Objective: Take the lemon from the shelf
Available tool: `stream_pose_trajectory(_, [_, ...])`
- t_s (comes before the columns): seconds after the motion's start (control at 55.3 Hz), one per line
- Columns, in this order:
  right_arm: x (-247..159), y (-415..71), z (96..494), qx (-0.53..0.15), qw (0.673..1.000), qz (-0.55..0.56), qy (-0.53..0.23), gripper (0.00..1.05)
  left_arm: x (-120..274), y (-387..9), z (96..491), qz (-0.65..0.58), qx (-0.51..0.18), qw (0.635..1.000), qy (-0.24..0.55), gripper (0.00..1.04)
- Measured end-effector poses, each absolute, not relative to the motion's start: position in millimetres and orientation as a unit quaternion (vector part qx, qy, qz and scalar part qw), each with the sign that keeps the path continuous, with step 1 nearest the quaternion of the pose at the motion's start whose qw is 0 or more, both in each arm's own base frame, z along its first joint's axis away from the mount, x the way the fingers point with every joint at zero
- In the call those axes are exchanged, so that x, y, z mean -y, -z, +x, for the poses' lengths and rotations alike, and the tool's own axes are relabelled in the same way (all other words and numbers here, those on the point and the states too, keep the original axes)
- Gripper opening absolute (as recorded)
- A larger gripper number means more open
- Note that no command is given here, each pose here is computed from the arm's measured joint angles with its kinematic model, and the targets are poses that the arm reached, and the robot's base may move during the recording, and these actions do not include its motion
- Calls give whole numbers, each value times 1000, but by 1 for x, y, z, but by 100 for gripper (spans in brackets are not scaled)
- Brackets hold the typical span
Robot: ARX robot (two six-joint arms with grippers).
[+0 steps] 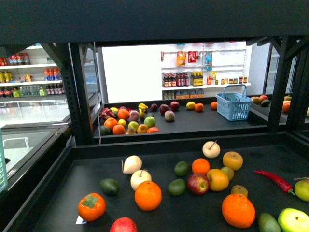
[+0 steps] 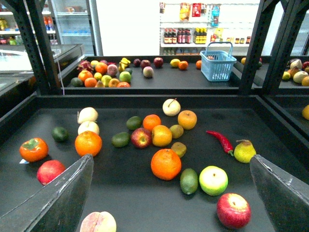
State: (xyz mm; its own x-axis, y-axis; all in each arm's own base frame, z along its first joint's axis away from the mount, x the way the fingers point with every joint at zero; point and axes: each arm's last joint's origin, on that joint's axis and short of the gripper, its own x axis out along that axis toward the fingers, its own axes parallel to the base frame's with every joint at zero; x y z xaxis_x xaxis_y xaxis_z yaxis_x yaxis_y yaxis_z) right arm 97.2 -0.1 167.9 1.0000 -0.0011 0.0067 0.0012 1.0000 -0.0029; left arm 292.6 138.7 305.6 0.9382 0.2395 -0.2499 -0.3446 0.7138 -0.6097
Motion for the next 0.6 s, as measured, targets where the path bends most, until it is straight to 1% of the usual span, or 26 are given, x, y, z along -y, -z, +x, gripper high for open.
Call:
stream_pose_trajectory(0.054, [0, -168, 97, 3, 1000, -1, 1, 97, -120, -315, 274, -299, -89, 940, -139, 97])
stream_pose_trajectory(0.199, [0, -168, 97, 3, 1000, -1, 0, 97, -84, -324, 239, -254, -87, 956, -115, 97])
stream_pose_trajectory(0.217, [0, -168, 97, 3, 1000, -1, 0, 97, -79, -324, 235, -237, -81, 963, -100, 95])
stream_pose_trajectory(0.271, [0, -168, 97, 3, 1000, -1, 1, 97, -65, -324, 224, -182, -41, 981, -45, 87])
stream_pose_trajectory(0.326, [0, -168, 97, 3, 1000, -1, 0, 97, -45, -319, 207, -102, -4, 995, -19, 76])
stream_pose_trajectory(0.398, [0, -168, 97, 3, 1000, -1, 0, 97, -25, -303, 185, -54, 0, 999, -6, 63])
stream_pose_trajectory(0.452, [0, -168, 97, 3, 1000, -1, 1, 97, -7, -281, 164, -28, -7, 1000, -12, 48])
stream_pose_trajectory(0.525, [0, -168, 97, 3, 1000, -1, 0, 97, -1, -267, 150, -15, -5, 1000, 5, 33])
stream_pose_trajectory(0.543, [0, -168, 97, 3, 1000, -1, 0, 97, 0, -265, 149, -14, -4, 1000, 5, 31])
stream_pose_trajectory(0.597, [0, -168, 97, 4, 1000, -1, 0, 97, -1, -257, 143, -11, 2, 1000, -2, 21])
